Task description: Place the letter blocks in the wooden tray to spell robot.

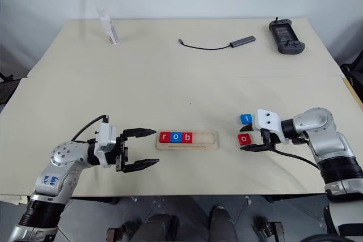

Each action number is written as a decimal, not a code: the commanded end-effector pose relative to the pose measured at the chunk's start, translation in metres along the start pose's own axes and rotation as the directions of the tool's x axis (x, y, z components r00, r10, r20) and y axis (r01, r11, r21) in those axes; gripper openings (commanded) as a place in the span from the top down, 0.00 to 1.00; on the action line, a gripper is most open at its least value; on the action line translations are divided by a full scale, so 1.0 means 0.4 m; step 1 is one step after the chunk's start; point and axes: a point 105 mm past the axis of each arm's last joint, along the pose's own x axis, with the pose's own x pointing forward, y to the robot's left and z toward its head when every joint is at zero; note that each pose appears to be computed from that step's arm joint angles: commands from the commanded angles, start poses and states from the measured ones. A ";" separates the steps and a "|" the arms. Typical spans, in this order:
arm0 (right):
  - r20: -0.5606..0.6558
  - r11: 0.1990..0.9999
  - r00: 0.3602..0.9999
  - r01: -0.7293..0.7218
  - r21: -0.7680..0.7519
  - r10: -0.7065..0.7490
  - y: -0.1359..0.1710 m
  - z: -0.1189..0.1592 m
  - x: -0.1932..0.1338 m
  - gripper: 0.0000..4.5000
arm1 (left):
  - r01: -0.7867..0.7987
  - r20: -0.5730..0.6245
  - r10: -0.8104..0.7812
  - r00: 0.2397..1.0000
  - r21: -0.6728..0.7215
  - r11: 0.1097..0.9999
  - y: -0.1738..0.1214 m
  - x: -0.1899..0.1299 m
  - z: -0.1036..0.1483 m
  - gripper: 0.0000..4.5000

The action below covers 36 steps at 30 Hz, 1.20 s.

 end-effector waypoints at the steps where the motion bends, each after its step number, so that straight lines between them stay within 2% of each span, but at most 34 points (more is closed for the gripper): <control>1: -0.040 1.000 0.999 0.008 0.005 -0.008 -0.009 -0.017 -0.008 0.58 | -0.010 0.004 0.010 1.000 0.039 0.999 -0.002 -0.008 0.021 0.00; 3: -0.040 1.000 0.999 0.000 -0.010 -0.001 -0.013 -0.012 -0.009 0.68 | -0.015 0.004 0.015 1.000 0.040 0.999 0.000 -0.010 0.020 0.00; 5: -0.015 0.999 1.000 0.009 -0.032 -0.010 -0.026 0.016 -0.007 0.68 | -0.023 0.004 0.023 1.000 0.042 0.999 0.002 -0.011 0.020 0.00; 10: 0.108 1.000 0.994 -0.029 -0.012 0.030 -0.031 0.147 0.015 0.68 | -0.054 0.005 0.054 0.999 0.049 0.997 0.010 -0.016 0.018 0.00; 12: 0.150 0.999 0.988 -0.032 0.021 0.028 -0.028 0.226 0.064 0.68 | -0.074 0.003 0.074 0.997 0.046 0.996 0.009 -0.025 0.012 0.00; 14: 0.160 0.999 0.987 -0.036 0.034 0.030 -0.019 0.267 0.095 0.68 | -0.087 0.002 0.087 0.996 0.044 0.995 0.008 -0.031 0.008 0.00; 22: 0.080 0.999 0.997 -0.006 0.035 0.003 -0.013 0.269 0.185 0.68 | -0.156 -0.011 0.156 0.988 0.028 0.987 0.002 -0.060 -0.005 0.00; 29: 0.062 0.999 0.998 -0.033 0.040 0.031 0.006 0.264 0.203 0.68 | -0.185 -0.012 0.185 0.983 0.030 0.982 -0.003 -0.065 -0.004 0.00; 30: 0.062 0.998 0.997 -0.040 0.044 0.038 0.009 0.264 0.204 0.51 | -0.186 -0.012 0.187 0.982 0.030 0.982 -0.003 -0.064 -0.003 0.00; 36: 0.094 0.994 0.994 -0.064 0.087 0.056 0.021 0.277 0.190 0.08 | -0.193 -0.009 0.193 0.981 0.030 0.981 -0.003 -0.064 -0.002 0.00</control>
